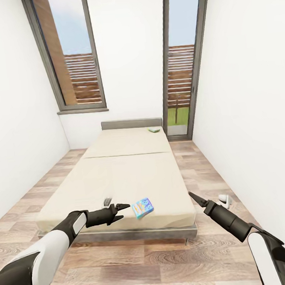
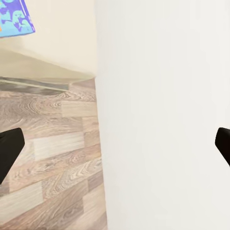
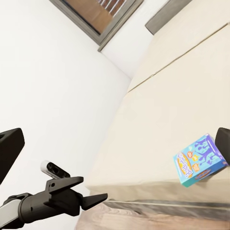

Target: Put all the toys in the child's room - the three board games (two on the bed and one on the table), the two jigsaw puzzles on the table, and the tennis ball on the table - inside the toy box on the table in the child's room.

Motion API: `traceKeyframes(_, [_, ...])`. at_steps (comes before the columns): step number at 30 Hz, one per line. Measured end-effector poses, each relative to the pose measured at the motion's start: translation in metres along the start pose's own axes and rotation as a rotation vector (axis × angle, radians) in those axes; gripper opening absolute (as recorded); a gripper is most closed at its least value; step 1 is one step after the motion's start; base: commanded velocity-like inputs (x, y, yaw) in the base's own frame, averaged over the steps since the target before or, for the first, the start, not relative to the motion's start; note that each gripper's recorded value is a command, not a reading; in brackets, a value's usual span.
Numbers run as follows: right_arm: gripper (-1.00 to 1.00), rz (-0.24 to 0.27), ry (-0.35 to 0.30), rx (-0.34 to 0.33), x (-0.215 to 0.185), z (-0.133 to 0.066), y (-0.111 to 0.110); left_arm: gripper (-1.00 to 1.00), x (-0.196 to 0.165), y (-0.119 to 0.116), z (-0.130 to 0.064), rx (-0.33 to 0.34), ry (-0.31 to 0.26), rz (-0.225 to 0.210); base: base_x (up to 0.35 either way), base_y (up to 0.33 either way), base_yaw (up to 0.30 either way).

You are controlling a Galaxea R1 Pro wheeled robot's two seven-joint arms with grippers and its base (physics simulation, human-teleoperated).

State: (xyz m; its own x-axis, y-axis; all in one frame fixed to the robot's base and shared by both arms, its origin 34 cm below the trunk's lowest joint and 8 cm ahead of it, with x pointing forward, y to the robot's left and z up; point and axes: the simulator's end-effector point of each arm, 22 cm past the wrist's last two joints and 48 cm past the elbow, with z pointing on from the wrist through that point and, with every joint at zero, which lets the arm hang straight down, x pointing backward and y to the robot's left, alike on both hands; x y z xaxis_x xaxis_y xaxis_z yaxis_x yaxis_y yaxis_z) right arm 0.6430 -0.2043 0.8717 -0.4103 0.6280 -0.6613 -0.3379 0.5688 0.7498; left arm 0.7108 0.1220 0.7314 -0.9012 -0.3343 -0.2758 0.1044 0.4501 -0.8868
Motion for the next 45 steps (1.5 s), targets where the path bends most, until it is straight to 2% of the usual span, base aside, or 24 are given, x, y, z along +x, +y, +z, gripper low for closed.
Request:
traceKeyframes(30, [1.00, -0.001, -0.001, 0.000, 0.041, -0.005, -0.041, 1.00, 0.023, 0.051, 0.019, -0.003, -0.001, 0.002, 0.000, 0.000, 0.000])
traceKeyframes(41, [1.00, 0.002, 0.000, 0.002, 0.059, -0.008, -0.058, 1.00, 0.017, 0.087, 0.000, -0.035, -0.035, 0.001, 0.000, 0.000, 0.000])
traceKeyframes(45, [1.00, 0.002, -0.002, 0.003, 0.064, -0.010, -0.064, 1.00, 0.018, 0.096, 0.000, -0.039, -0.040, 0.002, 0.000, 0.000, 0.000])
